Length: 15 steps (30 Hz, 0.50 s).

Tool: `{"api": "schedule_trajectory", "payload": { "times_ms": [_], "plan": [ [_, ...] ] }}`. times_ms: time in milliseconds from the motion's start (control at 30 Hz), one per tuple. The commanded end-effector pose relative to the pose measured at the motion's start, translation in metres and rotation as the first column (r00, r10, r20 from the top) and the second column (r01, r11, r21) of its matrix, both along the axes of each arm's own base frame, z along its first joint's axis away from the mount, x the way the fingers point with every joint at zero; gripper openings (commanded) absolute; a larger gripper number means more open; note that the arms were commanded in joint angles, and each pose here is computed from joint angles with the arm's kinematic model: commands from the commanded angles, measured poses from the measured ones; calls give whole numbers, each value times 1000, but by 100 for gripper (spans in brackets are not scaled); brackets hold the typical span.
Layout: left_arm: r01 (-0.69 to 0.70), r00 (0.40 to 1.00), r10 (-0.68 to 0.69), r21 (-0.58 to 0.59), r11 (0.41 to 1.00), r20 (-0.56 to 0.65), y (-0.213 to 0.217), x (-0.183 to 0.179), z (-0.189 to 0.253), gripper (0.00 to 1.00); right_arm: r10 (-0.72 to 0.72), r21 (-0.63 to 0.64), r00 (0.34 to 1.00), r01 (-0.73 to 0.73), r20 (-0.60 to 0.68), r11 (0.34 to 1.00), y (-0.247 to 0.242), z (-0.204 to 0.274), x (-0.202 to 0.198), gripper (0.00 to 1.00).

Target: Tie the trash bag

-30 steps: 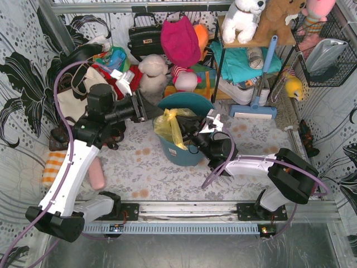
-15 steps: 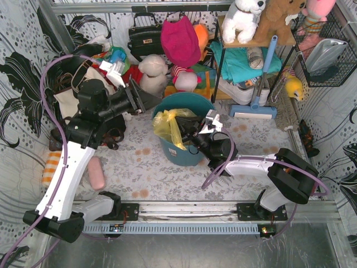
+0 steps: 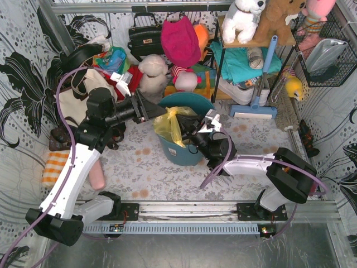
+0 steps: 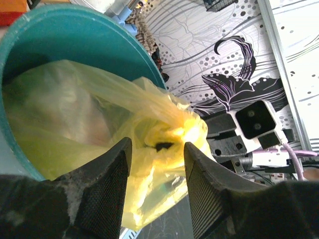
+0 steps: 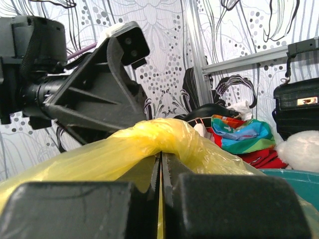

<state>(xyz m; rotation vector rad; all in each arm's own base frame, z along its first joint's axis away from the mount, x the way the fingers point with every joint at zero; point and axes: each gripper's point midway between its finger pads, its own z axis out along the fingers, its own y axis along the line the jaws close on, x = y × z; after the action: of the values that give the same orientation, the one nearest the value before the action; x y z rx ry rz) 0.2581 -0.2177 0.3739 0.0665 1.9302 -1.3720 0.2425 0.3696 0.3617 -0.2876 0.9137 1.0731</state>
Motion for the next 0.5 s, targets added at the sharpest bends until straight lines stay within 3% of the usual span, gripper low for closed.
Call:
{"api": "schedule_trajectory", "payload": {
  "times_ms": [0,467],
  "plan": [
    [60,996,-57,-47,997,64,-5,-16,14,54,-48,95,997,43,54,995,-9,28,2,0],
    [123,992,-123,-35,992,14,-30,-27,-7,54,-35,100,997,28,65,995,-1,31,4,0]
  ]
}}
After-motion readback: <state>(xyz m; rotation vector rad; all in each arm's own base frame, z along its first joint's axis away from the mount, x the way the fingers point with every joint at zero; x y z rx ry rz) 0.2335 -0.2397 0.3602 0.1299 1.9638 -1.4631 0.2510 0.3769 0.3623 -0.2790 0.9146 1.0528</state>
